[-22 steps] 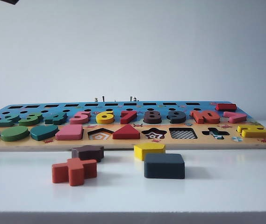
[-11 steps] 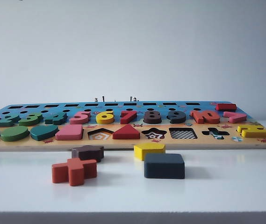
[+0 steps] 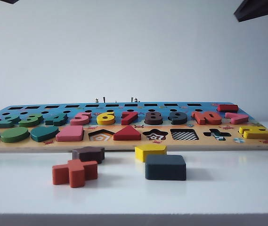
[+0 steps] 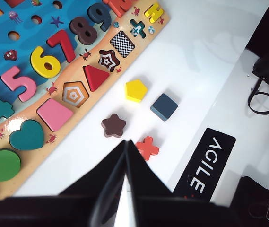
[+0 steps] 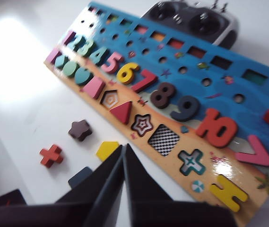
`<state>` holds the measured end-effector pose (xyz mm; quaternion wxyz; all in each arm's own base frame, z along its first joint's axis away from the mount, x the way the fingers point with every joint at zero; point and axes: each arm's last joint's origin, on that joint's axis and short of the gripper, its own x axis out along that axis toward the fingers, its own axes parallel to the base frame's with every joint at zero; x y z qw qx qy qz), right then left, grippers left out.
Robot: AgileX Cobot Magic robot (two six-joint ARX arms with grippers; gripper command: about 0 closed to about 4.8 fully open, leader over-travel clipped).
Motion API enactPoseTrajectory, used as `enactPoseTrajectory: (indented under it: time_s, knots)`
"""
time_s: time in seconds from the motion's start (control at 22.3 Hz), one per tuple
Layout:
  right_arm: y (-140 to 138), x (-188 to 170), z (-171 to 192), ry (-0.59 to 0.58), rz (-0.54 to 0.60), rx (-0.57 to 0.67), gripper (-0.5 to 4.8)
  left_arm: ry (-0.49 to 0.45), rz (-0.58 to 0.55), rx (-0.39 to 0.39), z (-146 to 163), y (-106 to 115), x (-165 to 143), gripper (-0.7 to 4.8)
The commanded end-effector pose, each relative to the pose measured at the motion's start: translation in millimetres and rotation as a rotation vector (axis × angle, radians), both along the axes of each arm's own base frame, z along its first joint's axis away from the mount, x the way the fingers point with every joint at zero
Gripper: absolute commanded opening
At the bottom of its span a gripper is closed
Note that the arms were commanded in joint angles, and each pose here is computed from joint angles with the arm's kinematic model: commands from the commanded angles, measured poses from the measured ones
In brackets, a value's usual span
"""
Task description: Insert the cube into the slot.
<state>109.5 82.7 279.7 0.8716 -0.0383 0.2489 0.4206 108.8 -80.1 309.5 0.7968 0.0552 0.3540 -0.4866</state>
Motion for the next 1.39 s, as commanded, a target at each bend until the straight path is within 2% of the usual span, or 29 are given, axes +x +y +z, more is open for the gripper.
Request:
enactPoseTrajectory:
  time_s: [0.04,0.13,0.27,0.31,0.45,0.58,0.76,0.9,1.39]
  knots:
    - [15.1,0.5,0.2,-0.016,0.135,-0.094,0.36,-0.011,-0.011,-0.01,2.1,-0.8,0.9,0.2]
    - [25.3,0.3,-1.1,-0.001,0.205,-0.138,0.64,-0.012,-0.011,-0.011,2.1,-0.8,1.0,0.2]
    - [39.4,-0.7,-4.3,0.029,0.301,-0.211,1.76,-0.014,-0.011,-0.012,2.2,-0.8,1.0,0.2]
    - [44.7,-1.0,-6.0,0.037,0.33,-0.254,2.37,-0.015,-0.011,-0.012,2.3,-0.9,1.1,0.2]
    - [53.9,0.1,-13.3,0.068,0.371,-0.332,3.07,-0.017,-0.01,-0.012,2.4,-0.8,1.1,0.2]
    - [61.8,3.2,-23.6,0.066,0.386,-0.431,3.06,-0.019,-0.006,-0.008,2.3,-0.7,1.2,0.2]
    - [75.6,4.6,-35.3,0.049,0.474,-0.502,3.06,-0.019,-0.006,-0.008,2.3,-0.7,1.2,0.2]
    - [87.1,6.4,-43.7,0.023,0.472,-0.563,3.06,-0.019,-0.006,-0.008,2.3,-0.7,1.2,0.2]
    - [112.4,14.5,-64.2,0.032,0.513,-0.569,3.04,-0.021,-0.006,-0.009,2.6,-0.5,0.9,0.2]
